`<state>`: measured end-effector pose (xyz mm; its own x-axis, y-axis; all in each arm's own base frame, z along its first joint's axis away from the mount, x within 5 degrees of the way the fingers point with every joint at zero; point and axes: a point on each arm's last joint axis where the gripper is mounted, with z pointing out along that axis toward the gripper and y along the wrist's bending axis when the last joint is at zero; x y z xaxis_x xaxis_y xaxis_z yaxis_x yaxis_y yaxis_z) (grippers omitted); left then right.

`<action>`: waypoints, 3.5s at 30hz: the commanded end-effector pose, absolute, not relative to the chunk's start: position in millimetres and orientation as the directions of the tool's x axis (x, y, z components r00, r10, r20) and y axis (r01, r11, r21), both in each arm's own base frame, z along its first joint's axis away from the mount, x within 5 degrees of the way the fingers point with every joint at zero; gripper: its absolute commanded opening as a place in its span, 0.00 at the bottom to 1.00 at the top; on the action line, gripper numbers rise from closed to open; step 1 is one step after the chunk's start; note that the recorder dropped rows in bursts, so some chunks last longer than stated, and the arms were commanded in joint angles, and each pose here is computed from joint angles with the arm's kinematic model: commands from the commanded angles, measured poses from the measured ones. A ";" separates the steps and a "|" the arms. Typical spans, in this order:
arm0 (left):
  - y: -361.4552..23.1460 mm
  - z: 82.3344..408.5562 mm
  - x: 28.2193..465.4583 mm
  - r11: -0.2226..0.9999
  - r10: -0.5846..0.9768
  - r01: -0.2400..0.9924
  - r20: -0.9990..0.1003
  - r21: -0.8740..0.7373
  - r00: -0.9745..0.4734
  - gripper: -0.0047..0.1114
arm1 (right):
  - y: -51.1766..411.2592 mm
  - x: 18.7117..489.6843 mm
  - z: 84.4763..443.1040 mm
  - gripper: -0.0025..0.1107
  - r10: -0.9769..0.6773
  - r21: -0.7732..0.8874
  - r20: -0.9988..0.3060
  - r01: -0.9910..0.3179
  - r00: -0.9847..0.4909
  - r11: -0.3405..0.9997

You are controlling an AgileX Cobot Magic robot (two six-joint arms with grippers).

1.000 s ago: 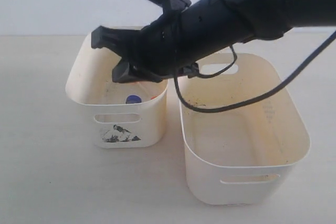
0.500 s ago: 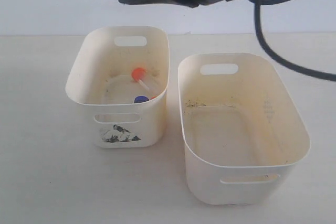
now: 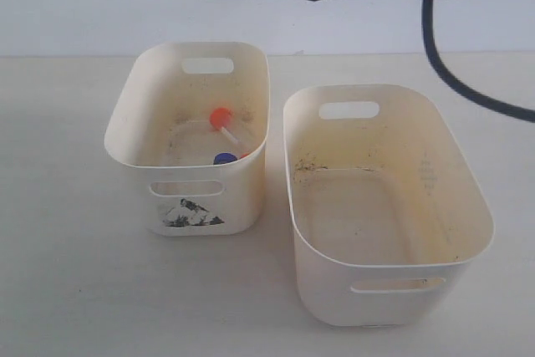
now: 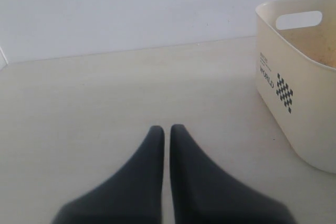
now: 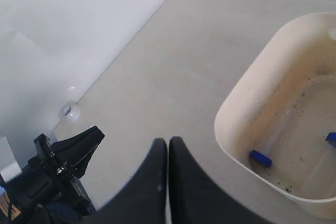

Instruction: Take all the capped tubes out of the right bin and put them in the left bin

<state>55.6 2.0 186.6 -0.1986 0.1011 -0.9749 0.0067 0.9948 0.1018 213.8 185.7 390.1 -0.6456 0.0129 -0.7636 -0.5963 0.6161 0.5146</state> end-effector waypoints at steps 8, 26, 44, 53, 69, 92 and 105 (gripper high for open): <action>1.7 189.3 55.6 0.996 0.083 0.004 -0.980 0.084 -0.179 0.08 | 184.1 214.0 393.9 0.02 0.014 0.487 -0.789 -0.612 -0.614 0.623; 1.7 189.3 55.6 0.996 0.083 0.004 -0.980 0.084 -0.179 0.08 | 104.8 162.0 431.5 0.02 -0.076 0.134 -0.951 -0.622 -0.299 0.772; 1.7 189.3 55.6 0.996 0.083 0.004 -0.980 0.084 -0.179 0.08 | 11.3 72.2 279.6 0.02 0.142 0.150 -0.987 -0.123 -0.071 0.981; 1.7 189.3 55.6 0.996 0.083 0.004 -0.980 0.084 -0.179 0.08 | 11.5 58.6 226.2 0.02 0.249 0.259 -0.964 -0.116 -0.096 0.959; 1.7 189.3 55.6 0.996 0.083 0.004 -0.980 0.084 -0.179 0.08 | 12.7 60.9 193.2 0.02 0.276 0.298 -0.941 -0.095 -0.196 0.950; 1.7 189.3 55.6 0.996 0.083 0.004 -0.980 0.084 -0.179 0.08 | 4.2 53.7 183.7 0.02 0.207 0.215 -0.947 -0.005 -0.244 0.977; 1.7 189.3 55.6 0.996 0.083 0.004 -0.980 0.084 -0.179 0.08 | 4.4 53.8 184.1 0.02 0.216 0.224 -0.946 -0.007 -0.240 0.975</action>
